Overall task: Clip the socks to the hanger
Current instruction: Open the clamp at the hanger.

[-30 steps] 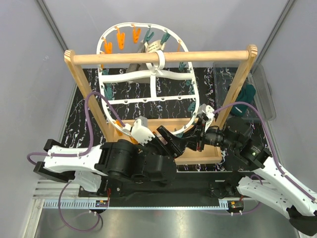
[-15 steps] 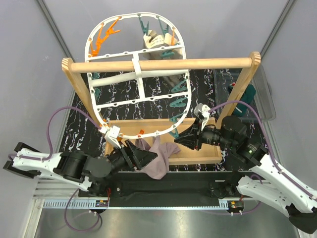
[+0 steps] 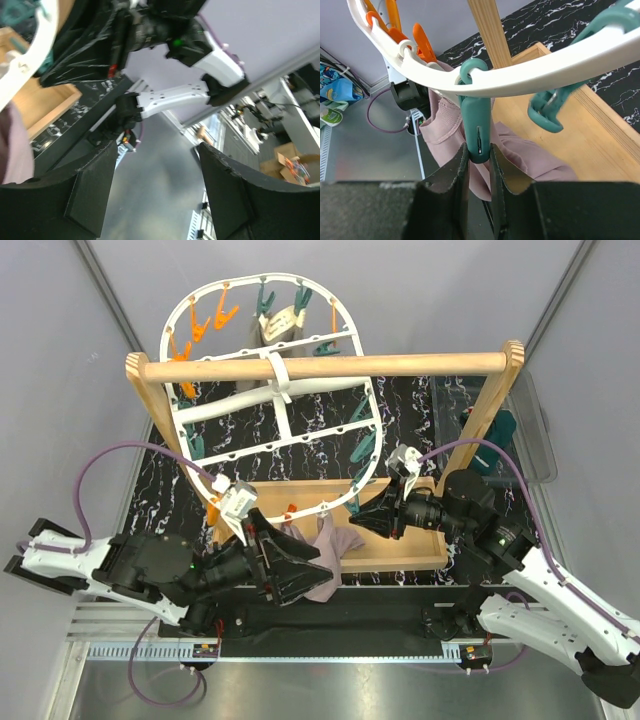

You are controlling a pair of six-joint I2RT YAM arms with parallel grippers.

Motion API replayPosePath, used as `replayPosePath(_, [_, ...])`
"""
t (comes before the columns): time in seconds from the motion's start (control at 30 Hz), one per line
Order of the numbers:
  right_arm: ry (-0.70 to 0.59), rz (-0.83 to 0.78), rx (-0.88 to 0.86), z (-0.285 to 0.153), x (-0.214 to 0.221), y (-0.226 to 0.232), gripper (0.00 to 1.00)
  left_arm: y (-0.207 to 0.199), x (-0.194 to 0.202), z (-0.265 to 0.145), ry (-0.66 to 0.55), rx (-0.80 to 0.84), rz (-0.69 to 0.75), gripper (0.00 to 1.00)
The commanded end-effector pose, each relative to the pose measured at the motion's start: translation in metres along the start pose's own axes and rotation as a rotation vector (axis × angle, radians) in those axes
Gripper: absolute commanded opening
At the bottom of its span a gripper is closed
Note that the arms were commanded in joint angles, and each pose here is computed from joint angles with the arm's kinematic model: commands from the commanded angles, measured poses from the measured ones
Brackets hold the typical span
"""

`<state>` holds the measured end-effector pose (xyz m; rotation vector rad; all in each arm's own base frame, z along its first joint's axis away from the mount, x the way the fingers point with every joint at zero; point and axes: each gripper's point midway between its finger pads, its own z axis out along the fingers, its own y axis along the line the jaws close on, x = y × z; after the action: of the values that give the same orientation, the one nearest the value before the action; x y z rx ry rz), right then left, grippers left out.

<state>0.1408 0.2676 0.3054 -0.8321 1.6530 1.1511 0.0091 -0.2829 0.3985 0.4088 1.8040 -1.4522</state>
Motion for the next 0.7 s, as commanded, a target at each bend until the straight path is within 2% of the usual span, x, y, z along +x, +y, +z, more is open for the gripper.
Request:
replayPosePath(0.0, [-0.043, -0.017, 0.014, -0.003, -0.021, 0.003, 0.00, -0.042, -0.029, -0.017, -0.022, 0.176, 0.011, 0.71])
replayPosePath(0.13, [-0.035, -0.006, 0.026, -0.004, -0.021, 0.002, 0.00, -0.039, -0.044, -0.006, -0.077, 0.072, -0.074, 0.72])
replayPosePath(0.17, [-0.030, -0.001, 0.028, -0.005, -0.022, 0.002, 0.00, -0.046, -0.060, -0.006, -0.102, 0.048, -0.140, 0.73])
replayPosePath(0.2, [-0.028, 0.001, 0.029, -0.006, -0.022, 0.003, 0.00, -0.029, -0.047, 0.009, -0.082, -0.089, -0.087, 0.74])
replayPosePath(0.27, [-0.016, 0.007, 0.042, -0.008, -0.023, 0.003, 0.00, -0.024, -0.046, 0.020, -0.077, -0.201, -0.100, 0.75])
replayPosePath(0.3, [-0.015, 0.008, 0.048, -0.010, -0.024, 0.003, 0.00, -0.021, -0.051, 0.024, -0.075, -0.290, -0.063, 0.75])
replayPosePath(0.4, [-0.004, 0.011, 0.072, -0.015, -0.029, 0.003, 0.00, -0.027, -0.060, 0.027, -0.084, -0.355, -0.098, 0.76])
replayPosePath(0.5, [-0.003, 0.009, 0.069, -0.021, -0.035, 0.008, 0.00, -0.024, -0.046, 0.040, -0.060, -0.433, -0.093, 0.76])
replayPosePath(0.53, [-0.011, 0.007, 0.068, -0.023, -0.039, 0.010, 0.00, -0.033, -0.049, 0.047, -0.076, -0.444, -0.131, 0.75])
replayPosePath(0.57, [-0.008, 0.012, 0.066, -0.025, -0.038, 0.011, 0.00, -0.018, -0.046, 0.041, -0.067, -0.514, -0.092, 0.74])
replayPosePath(0.67, [-0.014, 0.016, 0.061, -0.028, -0.040, 0.014, 0.00, -0.008, -0.036, 0.045, -0.086, -0.607, -0.145, 0.73])
